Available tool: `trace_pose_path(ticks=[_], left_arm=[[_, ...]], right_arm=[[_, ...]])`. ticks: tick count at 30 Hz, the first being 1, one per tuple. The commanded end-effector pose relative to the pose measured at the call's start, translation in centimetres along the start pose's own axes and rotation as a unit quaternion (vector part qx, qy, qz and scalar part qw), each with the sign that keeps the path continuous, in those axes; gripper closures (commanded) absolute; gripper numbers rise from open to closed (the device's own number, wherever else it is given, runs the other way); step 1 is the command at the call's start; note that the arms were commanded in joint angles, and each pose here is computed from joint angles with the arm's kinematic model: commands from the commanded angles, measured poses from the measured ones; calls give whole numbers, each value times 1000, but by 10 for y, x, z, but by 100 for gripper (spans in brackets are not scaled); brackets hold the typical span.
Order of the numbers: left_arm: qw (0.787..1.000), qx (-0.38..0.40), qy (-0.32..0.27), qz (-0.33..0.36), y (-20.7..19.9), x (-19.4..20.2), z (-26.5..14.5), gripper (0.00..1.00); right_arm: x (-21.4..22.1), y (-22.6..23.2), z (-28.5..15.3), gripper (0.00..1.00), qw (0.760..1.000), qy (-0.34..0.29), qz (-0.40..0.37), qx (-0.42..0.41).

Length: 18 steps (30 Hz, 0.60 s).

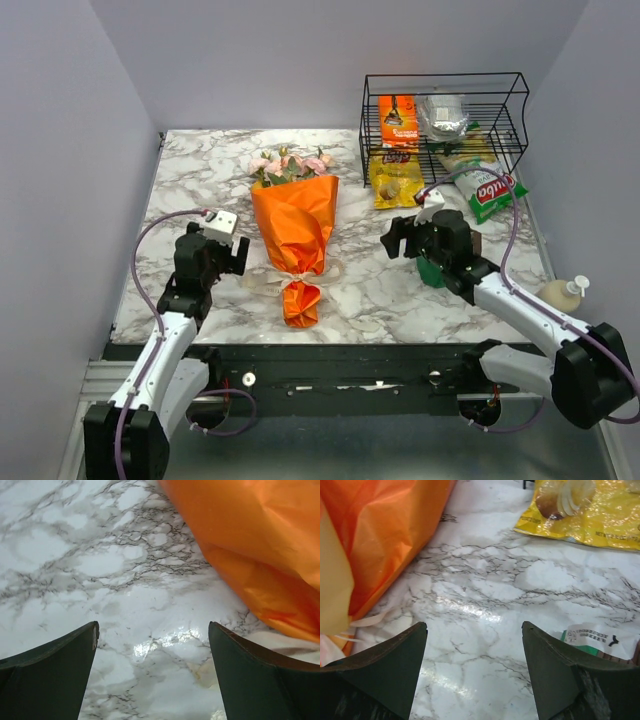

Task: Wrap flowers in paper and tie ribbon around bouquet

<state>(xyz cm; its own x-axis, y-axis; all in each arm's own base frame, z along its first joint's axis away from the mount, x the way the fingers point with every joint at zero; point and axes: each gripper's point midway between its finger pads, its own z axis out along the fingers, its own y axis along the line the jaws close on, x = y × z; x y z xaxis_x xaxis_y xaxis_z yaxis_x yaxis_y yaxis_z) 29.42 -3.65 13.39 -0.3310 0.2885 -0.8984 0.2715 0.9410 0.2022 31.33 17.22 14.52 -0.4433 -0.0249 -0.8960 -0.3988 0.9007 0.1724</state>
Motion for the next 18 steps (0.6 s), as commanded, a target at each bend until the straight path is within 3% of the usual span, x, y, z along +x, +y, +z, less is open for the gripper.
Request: trace_pose_path(ticks=[1,6,18], left_arm=[[974,-98,-104,-177,27,-17,-1,1],[972,-71,-131,-183,11,5,-3,1],[967,-104,-96,-213,16,33,-5,1]], right_arm=[[-18,-23,-2,15,996,-76,-4,45],[-12,-35,-9,13,992,-113,7,63],[-10,-35,-17,13,990,-131,11,58]])
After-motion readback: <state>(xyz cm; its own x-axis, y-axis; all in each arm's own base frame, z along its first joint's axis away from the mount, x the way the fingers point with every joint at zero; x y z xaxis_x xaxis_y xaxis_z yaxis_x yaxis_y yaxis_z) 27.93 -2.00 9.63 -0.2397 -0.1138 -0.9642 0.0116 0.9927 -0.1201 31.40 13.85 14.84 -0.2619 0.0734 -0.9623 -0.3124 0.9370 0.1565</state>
